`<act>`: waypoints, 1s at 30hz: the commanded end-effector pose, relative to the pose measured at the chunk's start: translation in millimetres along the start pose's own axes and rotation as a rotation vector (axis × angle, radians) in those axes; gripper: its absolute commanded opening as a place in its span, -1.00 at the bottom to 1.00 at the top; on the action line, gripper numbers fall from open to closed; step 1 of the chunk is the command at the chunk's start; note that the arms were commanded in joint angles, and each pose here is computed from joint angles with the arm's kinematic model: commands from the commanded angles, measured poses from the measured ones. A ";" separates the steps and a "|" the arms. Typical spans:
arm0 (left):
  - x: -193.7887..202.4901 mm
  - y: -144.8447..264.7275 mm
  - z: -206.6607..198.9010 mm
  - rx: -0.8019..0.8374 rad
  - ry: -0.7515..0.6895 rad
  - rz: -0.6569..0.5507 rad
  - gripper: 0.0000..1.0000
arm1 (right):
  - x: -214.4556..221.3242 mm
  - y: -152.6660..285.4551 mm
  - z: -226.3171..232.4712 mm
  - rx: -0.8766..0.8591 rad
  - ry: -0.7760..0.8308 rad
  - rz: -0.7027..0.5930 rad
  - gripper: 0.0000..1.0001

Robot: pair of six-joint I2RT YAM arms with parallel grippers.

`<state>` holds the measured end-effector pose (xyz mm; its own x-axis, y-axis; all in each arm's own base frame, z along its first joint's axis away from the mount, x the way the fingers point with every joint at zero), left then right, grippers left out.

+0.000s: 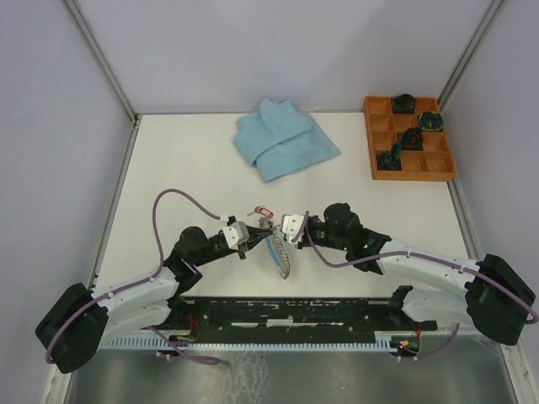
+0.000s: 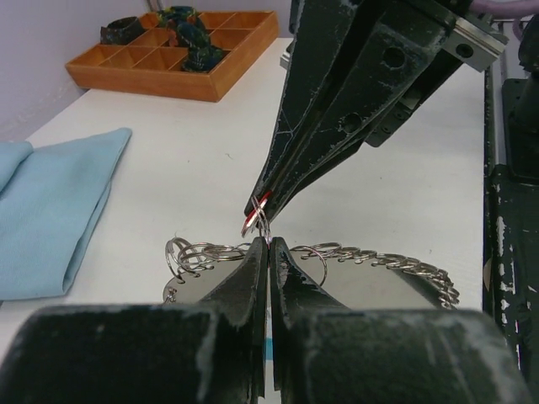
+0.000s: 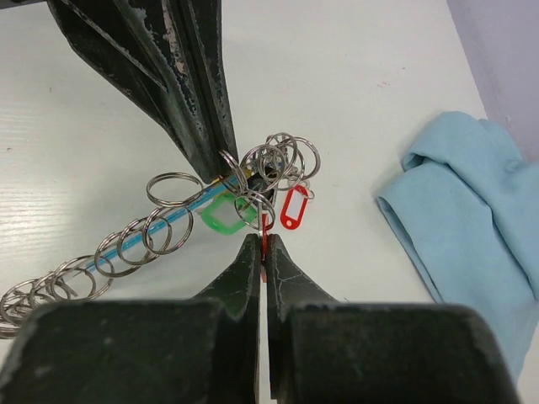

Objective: Put the keys on the keyring

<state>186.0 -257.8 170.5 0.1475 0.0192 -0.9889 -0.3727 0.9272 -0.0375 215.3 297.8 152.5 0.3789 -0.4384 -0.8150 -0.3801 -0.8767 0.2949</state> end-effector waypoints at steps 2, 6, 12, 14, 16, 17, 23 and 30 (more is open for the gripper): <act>-39.5 0.9 -10.1 0.081 -0.124 -0.157 -0.95 | 14.3 9.4 -10.1 -0.018 0.004 0.157 -0.99; -28.7 -0.4 -13.8 0.111 -0.164 -0.114 -0.95 | 8.6 11.2 -6.5 -0.080 -0.012 0.202 -0.99; -28.5 -2.1 -20.9 0.146 -0.235 -0.113 -0.95 | 7.6 11.8 -5.0 -0.142 -0.027 0.271 -0.99; -30.3 -4.0 -25.3 0.165 -0.264 -0.120 -0.95 | 13.5 8.7 0.2 -0.171 -0.045 0.305 -0.99; -29.5 -6.5 -28.9 0.180 -0.278 -0.112 -0.95 | 15.6 6.4 4.3 -0.191 -0.058 0.325 -0.99; -29.3 -7.7 -30.6 0.186 -0.282 -0.109 -0.95 | 16.6 4.9 6.1 -0.202 -0.062 0.335 -0.99; -32.3 -11.8 -38.6 0.204 -0.305 -0.120 -0.95 | 23.6 -0.3 12.5 -0.244 -0.091 0.403 -0.99; -31.2 -7.6 -39.5 0.190 -0.309 -0.131 -0.95 | 34.5 5.5 8.2 -0.217 -0.092 0.482 -0.99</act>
<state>157.9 -271.7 150.1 0.3183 0.1214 -0.9402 -0.2341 0.9711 0.0461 196.3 298.0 118.7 0.1702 -0.7200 -0.6728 -0.1781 -0.6940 0.6976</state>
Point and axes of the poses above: each gripper's point midway between its finger pads, its own y axis back along the fingers, its own z axis along the line the jaws close on, x = y × z, the point moved 1 cm from there along y, back along the fingers, and after that the axes turned 2 degrees about y, right-handed, at the moved point
